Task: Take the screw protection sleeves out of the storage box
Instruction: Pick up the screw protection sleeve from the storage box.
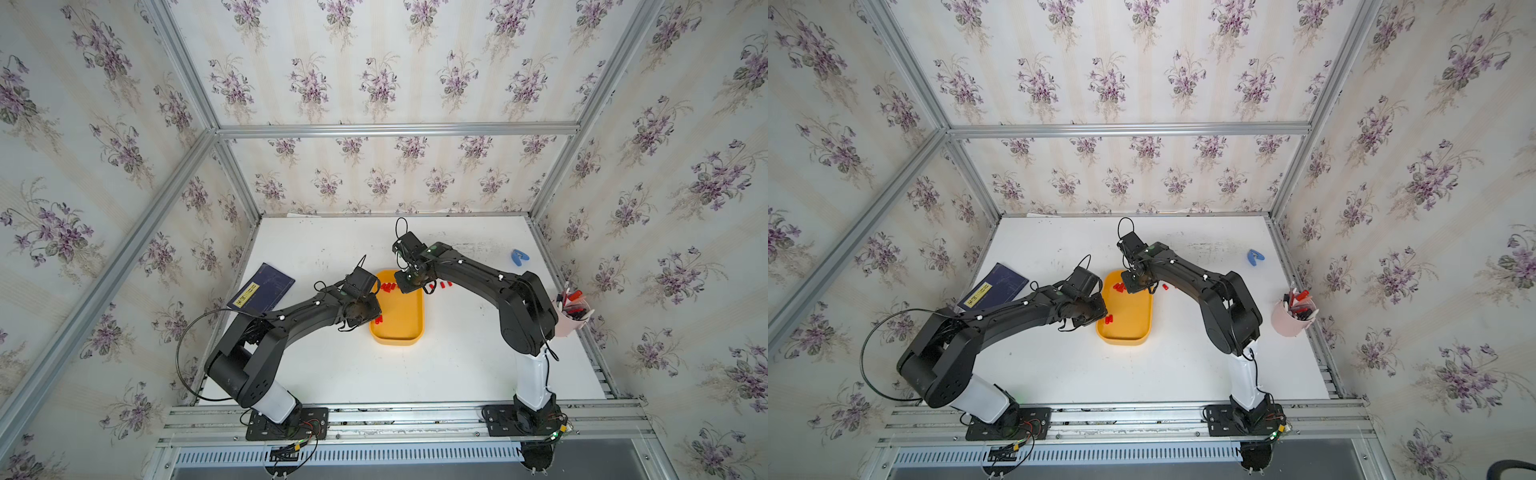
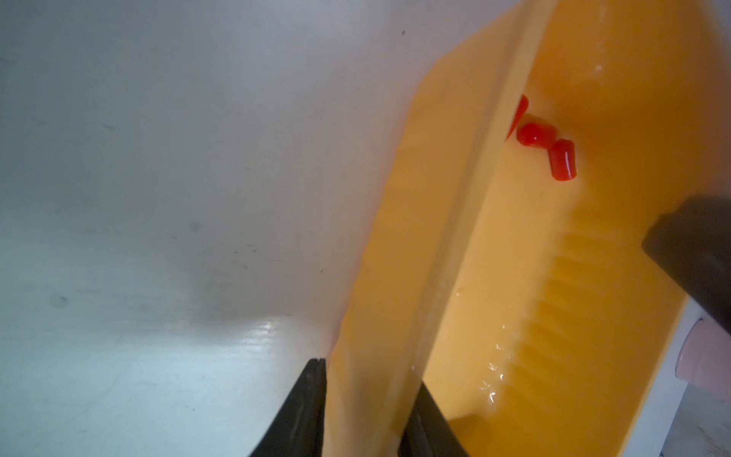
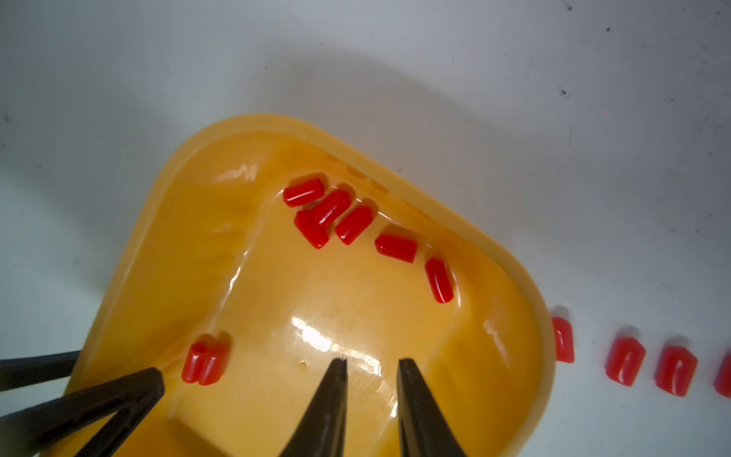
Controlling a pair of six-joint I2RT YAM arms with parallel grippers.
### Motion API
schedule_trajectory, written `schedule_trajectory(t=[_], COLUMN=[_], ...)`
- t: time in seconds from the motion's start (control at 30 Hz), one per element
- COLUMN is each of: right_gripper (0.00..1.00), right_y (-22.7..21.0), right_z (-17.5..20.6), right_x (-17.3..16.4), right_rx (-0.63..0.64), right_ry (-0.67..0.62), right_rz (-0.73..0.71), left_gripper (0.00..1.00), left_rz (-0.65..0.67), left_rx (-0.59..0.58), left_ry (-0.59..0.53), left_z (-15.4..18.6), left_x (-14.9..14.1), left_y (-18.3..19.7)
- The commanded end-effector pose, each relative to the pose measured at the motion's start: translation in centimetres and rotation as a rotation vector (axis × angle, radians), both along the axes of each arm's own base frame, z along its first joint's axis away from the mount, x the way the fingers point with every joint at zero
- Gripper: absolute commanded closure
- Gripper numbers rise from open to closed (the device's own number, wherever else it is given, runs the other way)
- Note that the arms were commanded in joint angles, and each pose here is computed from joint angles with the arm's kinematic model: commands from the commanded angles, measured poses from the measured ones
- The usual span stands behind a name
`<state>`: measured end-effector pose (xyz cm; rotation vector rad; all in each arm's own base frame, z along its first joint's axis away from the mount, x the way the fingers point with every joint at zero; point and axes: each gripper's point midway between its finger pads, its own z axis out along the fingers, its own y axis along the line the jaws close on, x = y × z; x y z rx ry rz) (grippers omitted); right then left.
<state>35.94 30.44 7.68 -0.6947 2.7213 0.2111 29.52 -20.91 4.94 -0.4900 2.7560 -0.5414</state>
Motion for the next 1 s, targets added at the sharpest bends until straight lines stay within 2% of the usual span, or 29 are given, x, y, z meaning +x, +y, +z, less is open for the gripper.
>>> schedule_trajectory(t=[0.0, 0.5, 0.97], right_gripper=[0.73, 0.74, 0.74], right_y=[-1.0, -2.0, -2.6], right_z=[-0.6, -3.4, -5.4], right_x=[0.5, 2.0, 2.9], right_rx=[-0.066, -0.185, -0.237], right_ry=[-0.018, -0.05, -0.07], right_rz=[-0.009, -0.017, -0.035], left_gripper=[0.66, 0.66, 0.66], left_rz=[-0.011, -0.019, -0.021], left_rx=[0.008, 0.008, 0.013], left_ry=[-0.008, -0.007, -0.008], left_z=[0.1, 0.0, 0.0], left_x=[0.0, 0.0, 0.1], left_y=[0.1, 0.0, 0.0])
